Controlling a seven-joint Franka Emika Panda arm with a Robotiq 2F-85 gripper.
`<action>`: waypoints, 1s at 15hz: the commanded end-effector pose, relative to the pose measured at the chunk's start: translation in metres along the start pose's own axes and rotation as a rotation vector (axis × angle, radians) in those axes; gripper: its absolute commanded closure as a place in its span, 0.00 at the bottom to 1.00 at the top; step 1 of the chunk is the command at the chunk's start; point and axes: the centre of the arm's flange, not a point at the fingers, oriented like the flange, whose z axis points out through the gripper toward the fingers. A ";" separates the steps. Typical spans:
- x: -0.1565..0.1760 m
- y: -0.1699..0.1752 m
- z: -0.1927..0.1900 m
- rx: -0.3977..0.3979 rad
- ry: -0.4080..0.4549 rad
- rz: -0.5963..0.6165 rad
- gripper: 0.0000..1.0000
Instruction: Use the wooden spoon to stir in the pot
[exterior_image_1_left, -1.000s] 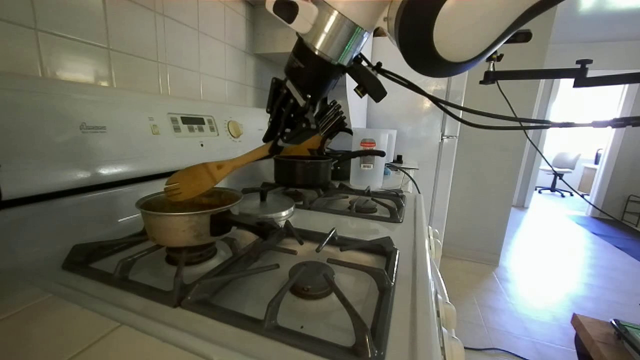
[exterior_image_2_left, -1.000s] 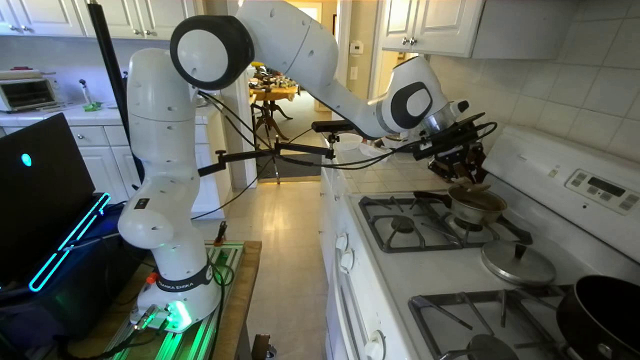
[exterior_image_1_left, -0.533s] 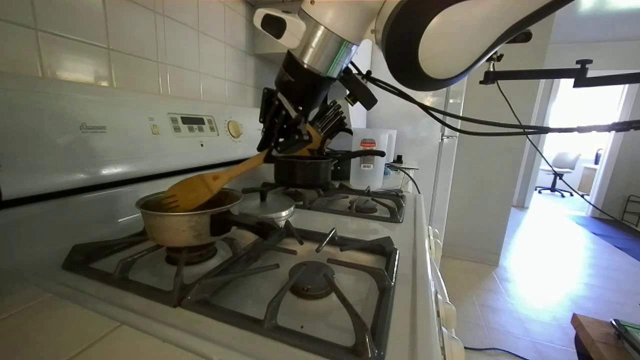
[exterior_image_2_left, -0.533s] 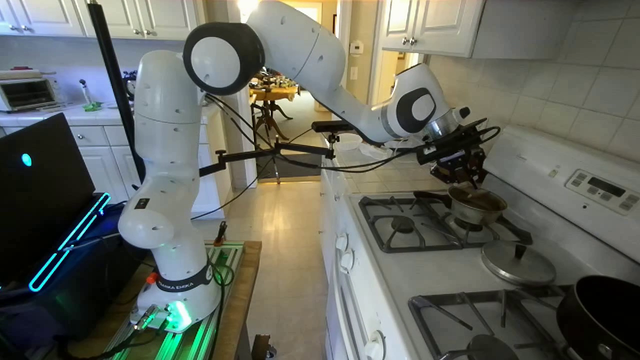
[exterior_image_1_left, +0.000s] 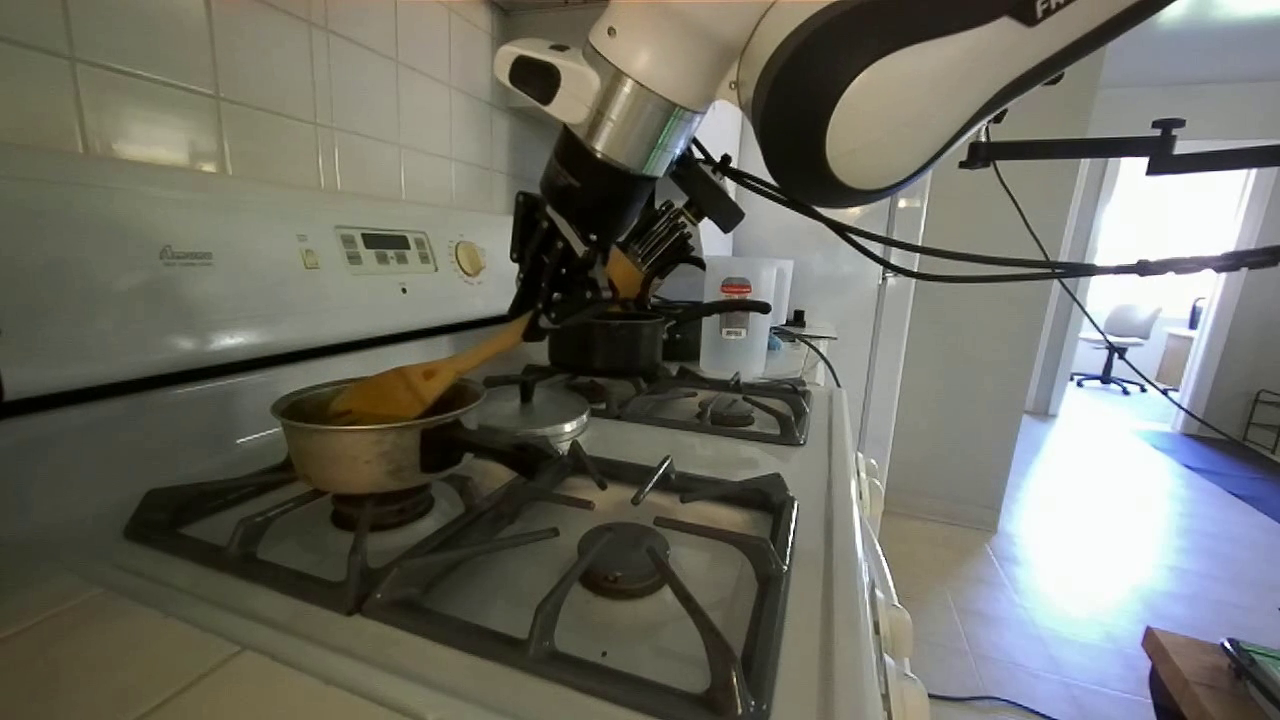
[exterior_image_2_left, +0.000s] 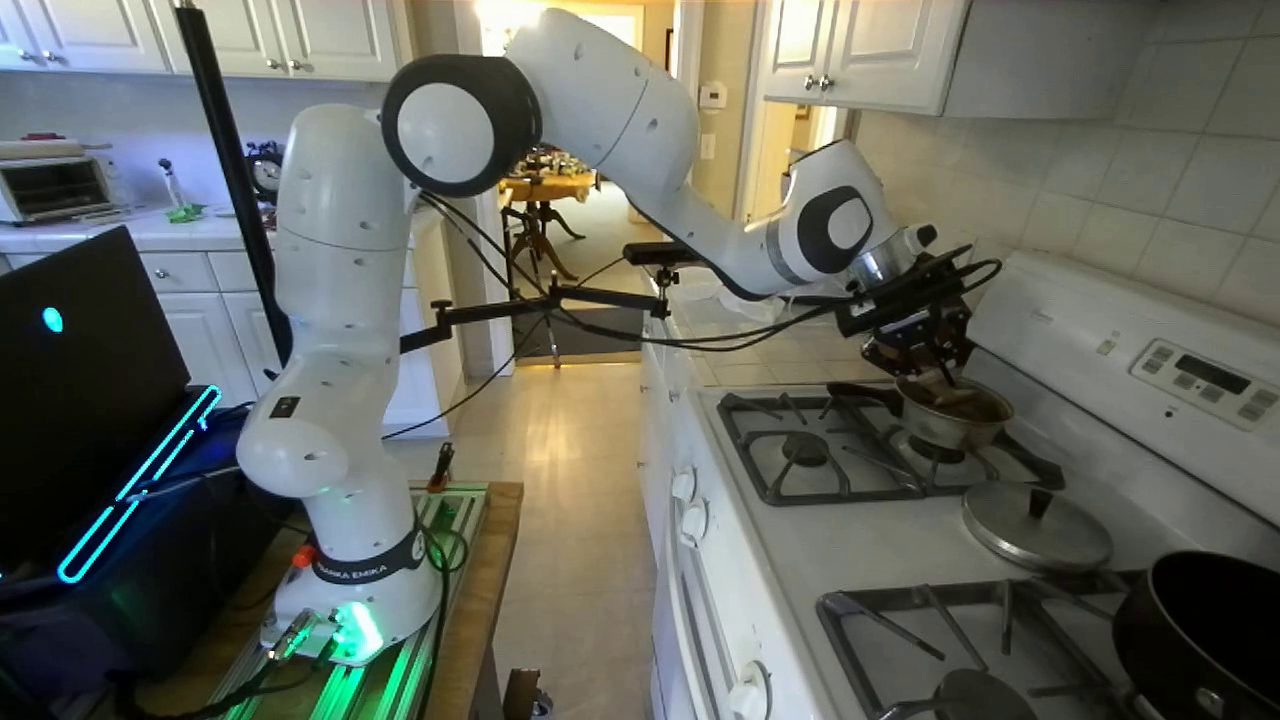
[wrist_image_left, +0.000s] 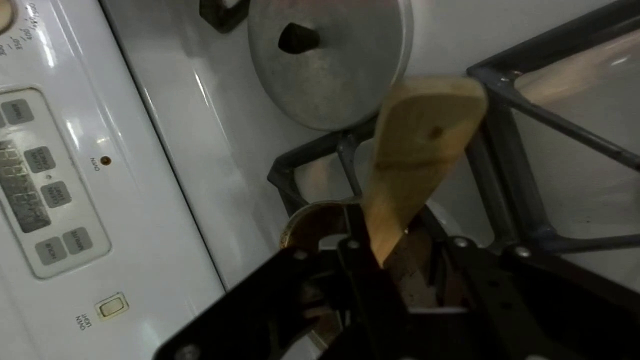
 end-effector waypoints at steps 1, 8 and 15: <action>0.011 0.000 0.002 -0.011 -0.017 -0.016 0.93; 0.014 -0.007 -0.002 0.006 -0.013 -0.031 0.93; -0.006 0.011 -0.008 -0.012 -0.034 0.003 0.93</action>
